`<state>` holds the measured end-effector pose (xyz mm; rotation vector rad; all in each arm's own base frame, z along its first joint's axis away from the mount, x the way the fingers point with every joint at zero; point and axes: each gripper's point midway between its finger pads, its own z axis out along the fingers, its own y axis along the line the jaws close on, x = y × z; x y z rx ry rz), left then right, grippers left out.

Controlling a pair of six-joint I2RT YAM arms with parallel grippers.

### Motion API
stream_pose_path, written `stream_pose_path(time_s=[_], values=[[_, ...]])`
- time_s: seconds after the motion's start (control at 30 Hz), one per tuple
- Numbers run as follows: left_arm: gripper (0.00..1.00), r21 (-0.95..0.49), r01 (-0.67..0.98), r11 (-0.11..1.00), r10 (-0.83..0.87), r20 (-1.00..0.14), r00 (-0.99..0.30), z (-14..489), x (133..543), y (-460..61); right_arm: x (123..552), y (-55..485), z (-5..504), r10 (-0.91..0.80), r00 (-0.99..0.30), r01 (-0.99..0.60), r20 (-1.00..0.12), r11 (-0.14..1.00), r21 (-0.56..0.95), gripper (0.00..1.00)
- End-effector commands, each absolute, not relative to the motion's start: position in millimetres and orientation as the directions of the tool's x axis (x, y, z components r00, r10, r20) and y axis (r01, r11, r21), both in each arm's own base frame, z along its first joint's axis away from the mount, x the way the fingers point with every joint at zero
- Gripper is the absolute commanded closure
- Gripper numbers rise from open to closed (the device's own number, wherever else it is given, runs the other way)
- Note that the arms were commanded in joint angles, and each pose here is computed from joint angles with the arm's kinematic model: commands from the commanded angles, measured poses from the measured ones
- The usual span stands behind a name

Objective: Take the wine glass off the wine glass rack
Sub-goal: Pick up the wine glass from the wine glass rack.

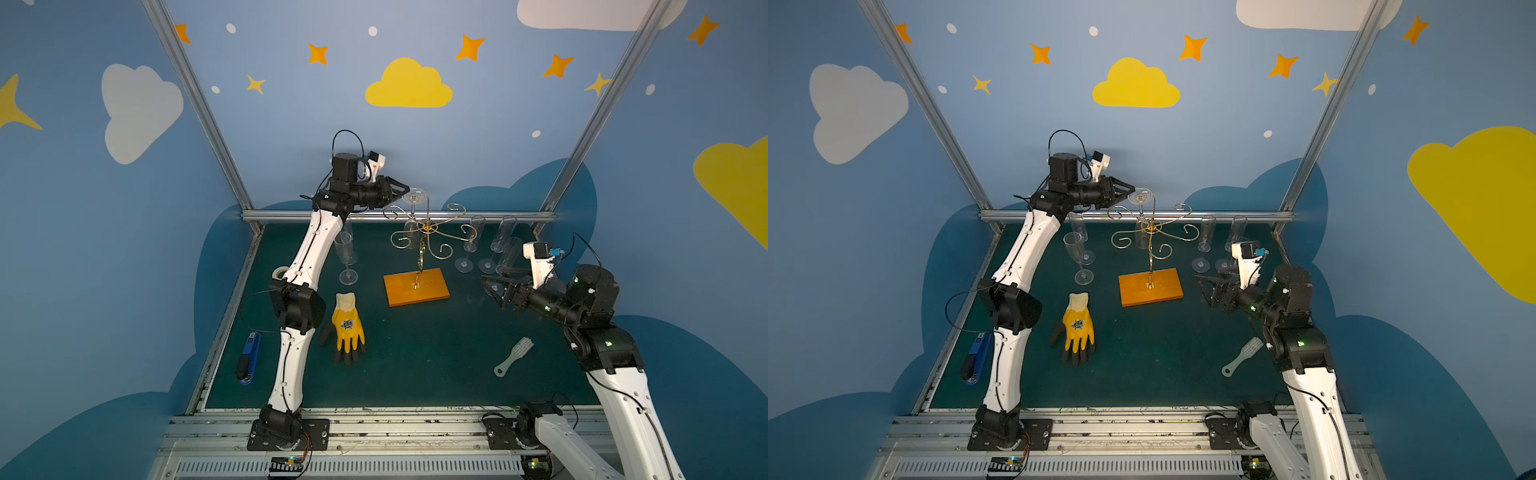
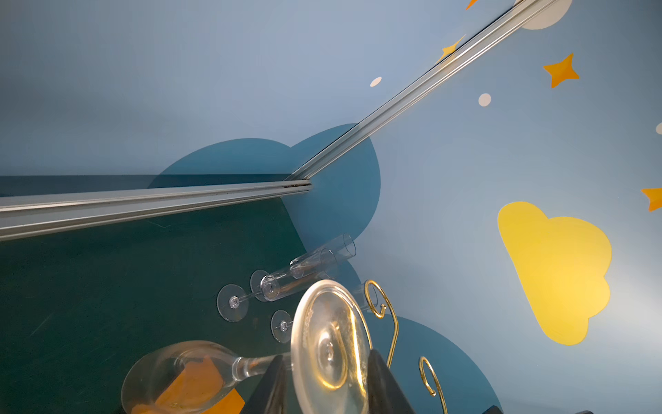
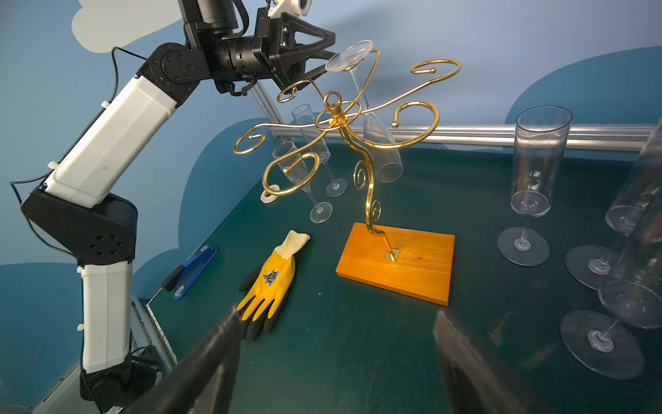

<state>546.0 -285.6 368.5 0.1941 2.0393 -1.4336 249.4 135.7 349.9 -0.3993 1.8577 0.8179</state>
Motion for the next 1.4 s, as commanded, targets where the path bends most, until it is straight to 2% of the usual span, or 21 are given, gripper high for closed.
stream_pose_path(time_s=[0.0, 0.7, 1.17, 1.37], values=[[0.65, -0.794, 0.474, 0.381, -0.216, -0.575, -0.789, 366, 548, -290, 250, 137, 349, 0.093, -0.423, -0.603, -0.901, 0.713, 0.357, 0.16], [0.97, -0.79, 0.481, 0.38, -0.226, -0.584, -0.78, 377, 544, -287, 248, 135, 350, 0.094, -0.416, -0.597, -0.904, 0.722, 0.35, 0.16], [0.97, -0.798, 0.501, 0.335, -0.303, -0.594, -0.745, 413, 543, -294, 245, 134, 352, 0.093, -0.407, -0.597, -0.909, 0.725, 0.342, 0.16], [0.97, -0.811, 0.488, 0.324, -0.319, -0.579, -0.75, 410, 548, -297, 244, 134, 351, 0.09, -0.408, -0.598, -0.909, 0.725, 0.34, 0.16]])
